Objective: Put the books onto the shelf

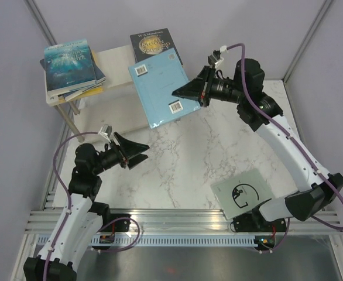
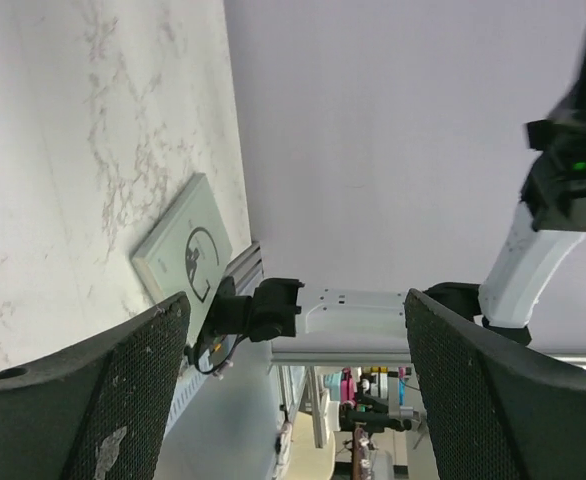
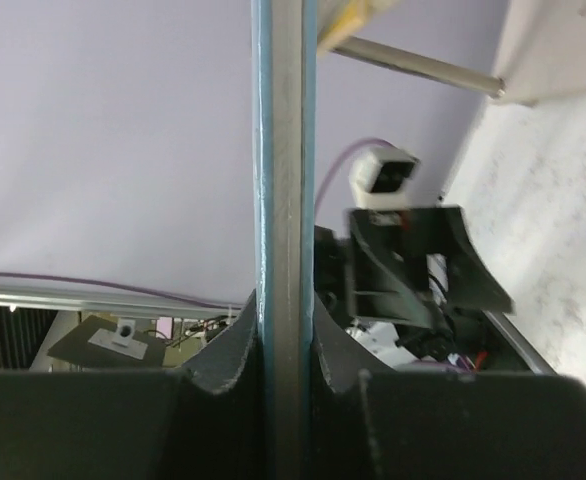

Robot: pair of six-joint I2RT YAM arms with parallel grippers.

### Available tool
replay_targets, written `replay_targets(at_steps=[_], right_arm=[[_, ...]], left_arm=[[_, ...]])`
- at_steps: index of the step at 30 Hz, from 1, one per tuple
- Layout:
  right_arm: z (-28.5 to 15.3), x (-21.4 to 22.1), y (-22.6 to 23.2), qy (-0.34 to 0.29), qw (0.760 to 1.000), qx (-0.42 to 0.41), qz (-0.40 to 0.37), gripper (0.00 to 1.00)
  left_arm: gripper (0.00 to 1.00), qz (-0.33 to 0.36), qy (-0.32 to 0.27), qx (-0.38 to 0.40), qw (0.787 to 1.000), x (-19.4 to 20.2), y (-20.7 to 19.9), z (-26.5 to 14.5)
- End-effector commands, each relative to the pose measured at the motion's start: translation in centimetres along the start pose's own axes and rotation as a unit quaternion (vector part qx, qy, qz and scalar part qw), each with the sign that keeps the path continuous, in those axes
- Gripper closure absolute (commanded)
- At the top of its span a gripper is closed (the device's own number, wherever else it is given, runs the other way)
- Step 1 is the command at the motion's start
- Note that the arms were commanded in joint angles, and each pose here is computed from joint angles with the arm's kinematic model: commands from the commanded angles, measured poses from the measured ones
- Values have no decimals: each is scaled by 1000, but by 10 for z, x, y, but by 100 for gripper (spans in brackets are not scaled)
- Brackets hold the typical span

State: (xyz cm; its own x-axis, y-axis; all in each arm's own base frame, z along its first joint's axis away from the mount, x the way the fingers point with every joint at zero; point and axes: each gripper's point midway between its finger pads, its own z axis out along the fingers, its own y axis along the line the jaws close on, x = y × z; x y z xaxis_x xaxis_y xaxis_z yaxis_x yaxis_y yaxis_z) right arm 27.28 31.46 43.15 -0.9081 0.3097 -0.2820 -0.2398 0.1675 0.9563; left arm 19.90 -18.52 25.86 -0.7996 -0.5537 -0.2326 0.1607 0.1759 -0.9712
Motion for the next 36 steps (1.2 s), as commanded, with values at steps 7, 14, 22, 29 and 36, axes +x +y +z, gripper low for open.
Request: replay_targets(at_steps=[7,14,22,29,36], right_arm=[[5,-89,82,-62,993,-92,-39,100],[54,-152,75,-79,992,-100,-17,100],[83,-189,12,-94,993,-66,19,93],[79,-200,-10,-90,994,-53,24,37],[61,-199,-42,-76,997,-8,23,2]], left_arm=[[12,-14,-9,-43,999,15,29,-13],[14,-8,-13,-47,999,10,25,-12],[15,6,-10,-53,999,3,19,-8],[15,11,-1,-65,998,-1,24,-3],[16,16,7,-71,997,-5,24,2]])
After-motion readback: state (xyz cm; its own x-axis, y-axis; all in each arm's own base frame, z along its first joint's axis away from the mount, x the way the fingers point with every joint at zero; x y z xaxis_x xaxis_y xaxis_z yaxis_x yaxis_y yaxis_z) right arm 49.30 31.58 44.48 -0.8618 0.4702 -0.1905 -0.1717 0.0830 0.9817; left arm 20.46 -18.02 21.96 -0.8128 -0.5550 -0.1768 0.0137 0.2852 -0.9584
